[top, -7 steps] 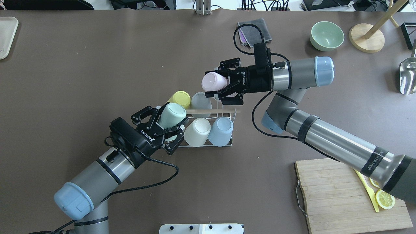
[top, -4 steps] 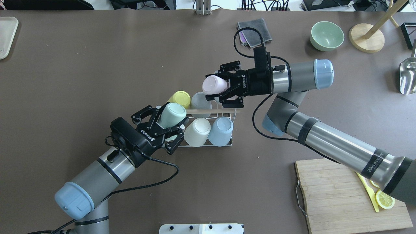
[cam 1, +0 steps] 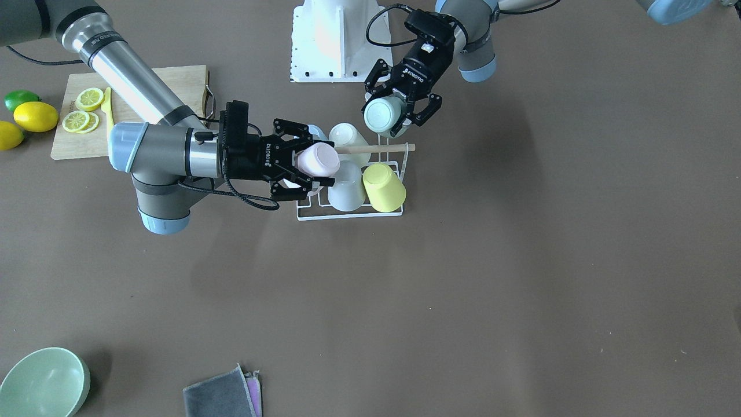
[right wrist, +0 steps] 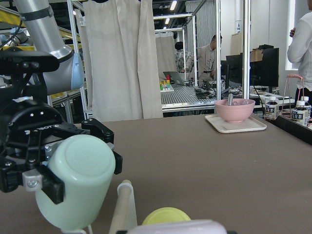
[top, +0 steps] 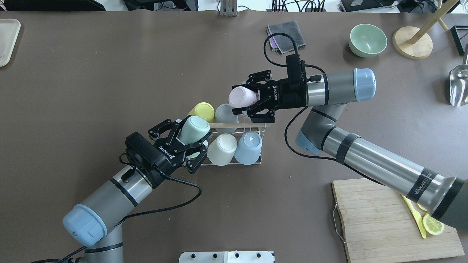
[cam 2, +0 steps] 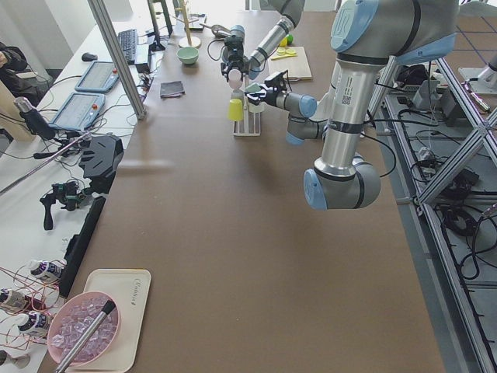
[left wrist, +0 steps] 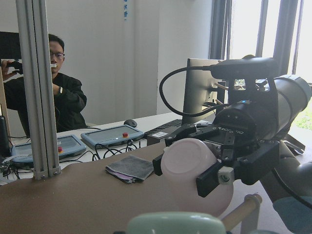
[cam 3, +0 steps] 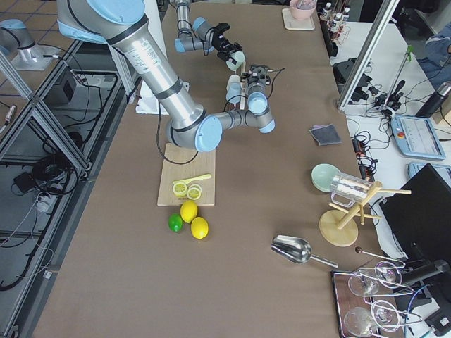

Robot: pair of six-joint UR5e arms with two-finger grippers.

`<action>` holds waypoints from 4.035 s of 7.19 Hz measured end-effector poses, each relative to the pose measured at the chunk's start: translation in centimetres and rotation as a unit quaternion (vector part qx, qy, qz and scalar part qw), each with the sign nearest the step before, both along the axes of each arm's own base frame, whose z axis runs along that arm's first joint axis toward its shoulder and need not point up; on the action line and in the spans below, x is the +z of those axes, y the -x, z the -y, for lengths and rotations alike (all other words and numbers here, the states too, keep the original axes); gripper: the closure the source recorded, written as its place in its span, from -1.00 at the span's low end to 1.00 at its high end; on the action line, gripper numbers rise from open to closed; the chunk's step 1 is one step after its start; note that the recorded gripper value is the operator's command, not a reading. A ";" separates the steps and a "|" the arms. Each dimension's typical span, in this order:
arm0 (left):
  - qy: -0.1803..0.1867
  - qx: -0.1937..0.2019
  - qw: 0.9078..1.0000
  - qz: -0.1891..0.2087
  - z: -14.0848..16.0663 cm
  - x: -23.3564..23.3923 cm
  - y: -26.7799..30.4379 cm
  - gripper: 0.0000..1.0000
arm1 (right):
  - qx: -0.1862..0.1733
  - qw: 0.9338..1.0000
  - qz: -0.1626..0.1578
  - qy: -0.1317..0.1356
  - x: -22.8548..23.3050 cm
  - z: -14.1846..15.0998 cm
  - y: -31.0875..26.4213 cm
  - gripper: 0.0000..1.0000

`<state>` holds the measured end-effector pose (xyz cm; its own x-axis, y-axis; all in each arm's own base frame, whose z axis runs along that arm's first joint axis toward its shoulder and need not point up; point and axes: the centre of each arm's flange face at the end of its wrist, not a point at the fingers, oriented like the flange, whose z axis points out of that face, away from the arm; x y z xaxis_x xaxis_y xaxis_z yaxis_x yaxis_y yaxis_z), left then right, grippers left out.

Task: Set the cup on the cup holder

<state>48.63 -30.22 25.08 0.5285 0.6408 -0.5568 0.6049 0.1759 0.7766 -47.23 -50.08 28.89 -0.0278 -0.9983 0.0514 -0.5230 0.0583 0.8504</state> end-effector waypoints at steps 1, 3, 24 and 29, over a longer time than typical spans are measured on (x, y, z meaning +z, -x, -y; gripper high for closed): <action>0.000 -0.001 1.000 -0.001 0.2 -0.1 0.1 1.00 | 0.000 1.000 0.000 0.000 0.1 0.0 0.0 -0.97; -0.001 -0.005 1.000 -0.006 0.5 -0.5 0.5 1.00 | 0.003 1.000 -0.001 0.001 0.4 0.2 -0.3 -0.99; -0.011 -0.004 1.000 0.000 0.3 2.6 -1.9 -0.95 | 0.100 0.778 -0.417 0.459 8.6 18.9 -9.3 -0.99; -0.022 -0.029 0.999 -0.025 2.9 0.7 1.3 -0.96 | 0.107 0.694 -0.442 0.557 13.6 17.7 -19.0 -0.99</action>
